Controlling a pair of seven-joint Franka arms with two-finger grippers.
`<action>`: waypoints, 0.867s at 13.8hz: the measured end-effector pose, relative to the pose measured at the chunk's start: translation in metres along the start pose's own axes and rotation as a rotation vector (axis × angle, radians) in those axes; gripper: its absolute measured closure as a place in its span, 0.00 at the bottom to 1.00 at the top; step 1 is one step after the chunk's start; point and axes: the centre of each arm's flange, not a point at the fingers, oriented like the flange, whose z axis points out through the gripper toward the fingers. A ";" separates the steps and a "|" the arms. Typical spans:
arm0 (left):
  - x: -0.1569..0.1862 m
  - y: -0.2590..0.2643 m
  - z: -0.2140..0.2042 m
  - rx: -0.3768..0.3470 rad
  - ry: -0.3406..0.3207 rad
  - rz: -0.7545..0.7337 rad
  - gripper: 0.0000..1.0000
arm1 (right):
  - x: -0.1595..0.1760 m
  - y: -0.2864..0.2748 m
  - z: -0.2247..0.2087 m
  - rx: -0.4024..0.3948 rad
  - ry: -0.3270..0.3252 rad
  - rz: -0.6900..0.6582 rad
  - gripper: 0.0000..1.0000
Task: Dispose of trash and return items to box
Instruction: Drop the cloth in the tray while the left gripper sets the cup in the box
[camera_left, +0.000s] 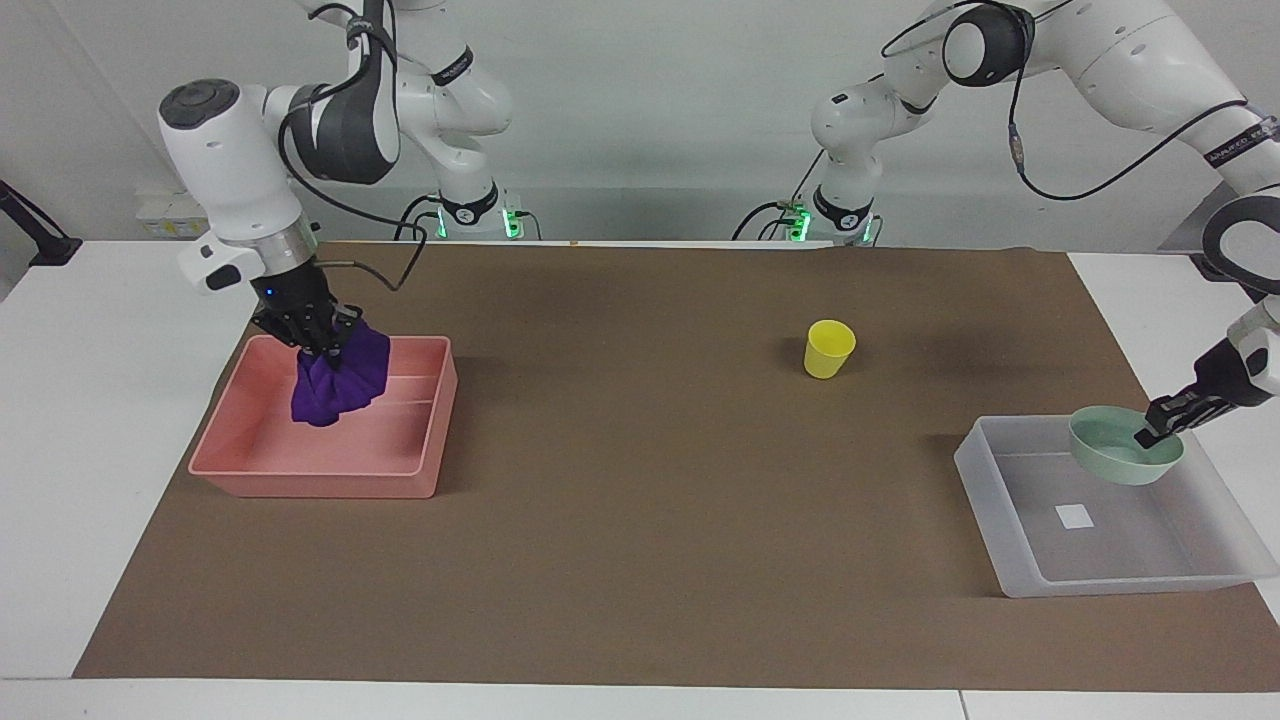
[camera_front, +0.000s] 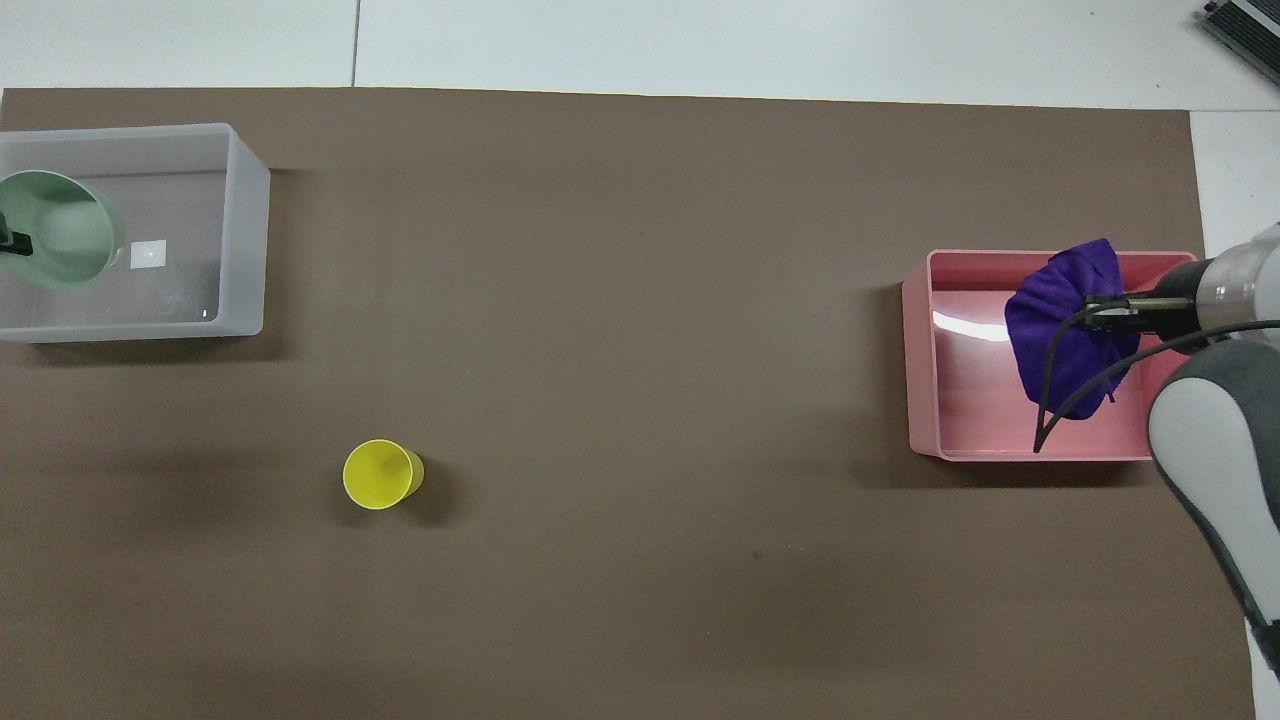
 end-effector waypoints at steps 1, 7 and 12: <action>0.001 0.002 -0.008 0.002 0.013 -0.004 0.97 | -0.001 0.006 0.024 -0.001 -0.014 0.010 0.90; 0.005 -0.007 0.104 -0.023 -0.112 -0.023 0.97 | -0.019 0.005 0.112 0.001 -0.037 0.011 0.68; 0.008 -0.003 0.143 -0.027 -0.131 -0.015 0.80 | -0.008 -0.006 0.085 0.004 0.008 0.003 0.14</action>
